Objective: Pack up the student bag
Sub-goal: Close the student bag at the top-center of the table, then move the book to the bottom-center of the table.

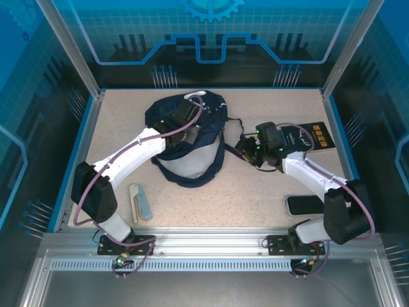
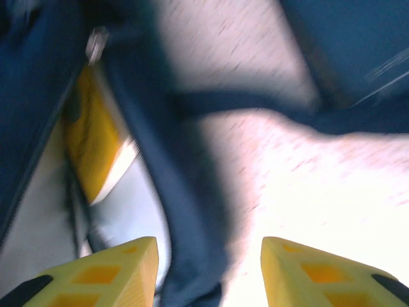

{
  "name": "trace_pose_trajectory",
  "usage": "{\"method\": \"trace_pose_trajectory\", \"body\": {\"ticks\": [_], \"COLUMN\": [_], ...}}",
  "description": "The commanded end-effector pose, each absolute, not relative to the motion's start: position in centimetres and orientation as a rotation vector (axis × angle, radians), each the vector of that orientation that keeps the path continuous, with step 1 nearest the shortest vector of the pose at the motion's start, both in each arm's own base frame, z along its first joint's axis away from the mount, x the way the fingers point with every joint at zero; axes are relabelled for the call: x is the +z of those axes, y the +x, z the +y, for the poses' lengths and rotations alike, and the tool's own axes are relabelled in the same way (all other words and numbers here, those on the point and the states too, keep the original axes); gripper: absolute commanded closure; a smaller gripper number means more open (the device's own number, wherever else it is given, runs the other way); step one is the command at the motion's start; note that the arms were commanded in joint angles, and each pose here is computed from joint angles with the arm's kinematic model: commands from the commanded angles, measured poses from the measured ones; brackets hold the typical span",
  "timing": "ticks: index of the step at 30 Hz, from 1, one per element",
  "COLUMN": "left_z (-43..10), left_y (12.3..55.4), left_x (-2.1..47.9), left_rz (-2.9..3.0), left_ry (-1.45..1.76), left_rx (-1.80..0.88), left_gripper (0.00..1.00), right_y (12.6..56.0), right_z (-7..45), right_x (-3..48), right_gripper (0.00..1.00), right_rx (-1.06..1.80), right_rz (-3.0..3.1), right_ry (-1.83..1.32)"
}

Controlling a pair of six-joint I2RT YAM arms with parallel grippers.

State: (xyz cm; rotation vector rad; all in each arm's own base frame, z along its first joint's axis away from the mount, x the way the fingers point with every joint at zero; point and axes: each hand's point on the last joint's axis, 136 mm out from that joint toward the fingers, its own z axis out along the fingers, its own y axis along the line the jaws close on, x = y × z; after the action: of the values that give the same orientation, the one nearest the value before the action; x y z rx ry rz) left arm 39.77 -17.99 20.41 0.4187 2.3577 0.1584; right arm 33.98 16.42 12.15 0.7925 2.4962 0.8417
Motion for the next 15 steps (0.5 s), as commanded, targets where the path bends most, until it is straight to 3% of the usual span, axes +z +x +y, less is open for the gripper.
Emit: {"method": "trace_pose_trajectory", "body": {"ticks": [1, 5, 6, 12, 15], "left_z": [-15.1, -15.0, -15.1, -16.5, -16.7], "left_y": [39.4, 38.2, 37.9, 35.7, 35.0], "left_x": [21.9, 20.1, 19.7, 19.2, 19.7], "left_rz": [2.318, 2.368, 2.383, 2.457, 2.457], "left_ry": [0.257, 0.263, 0.263, 0.180, 0.102], "left_rx": [0.170, 0.127, 0.113, -0.093, -0.174], "left_gripper": [1.00, 1.00, 0.96, 0.39, 0.26], "right_y": [34.7, 38.0, 38.7, 42.9, 44.1], "right_z": [13.2, 11.3, 10.5, 6.9, 5.3], "right_x": [10.9, 9.9, 9.2, 5.9, 4.6], "right_gripper": [0.50, 0.48, 0.47, 0.42, 0.33], "right_rx": [0.650, 0.508, 0.448, 0.301, 0.229], "right_rz": [2.602, 2.669, 2.693, 2.772, 2.808], "right_ry": [0.692, 0.637, 0.646, 0.693, 0.700]}}
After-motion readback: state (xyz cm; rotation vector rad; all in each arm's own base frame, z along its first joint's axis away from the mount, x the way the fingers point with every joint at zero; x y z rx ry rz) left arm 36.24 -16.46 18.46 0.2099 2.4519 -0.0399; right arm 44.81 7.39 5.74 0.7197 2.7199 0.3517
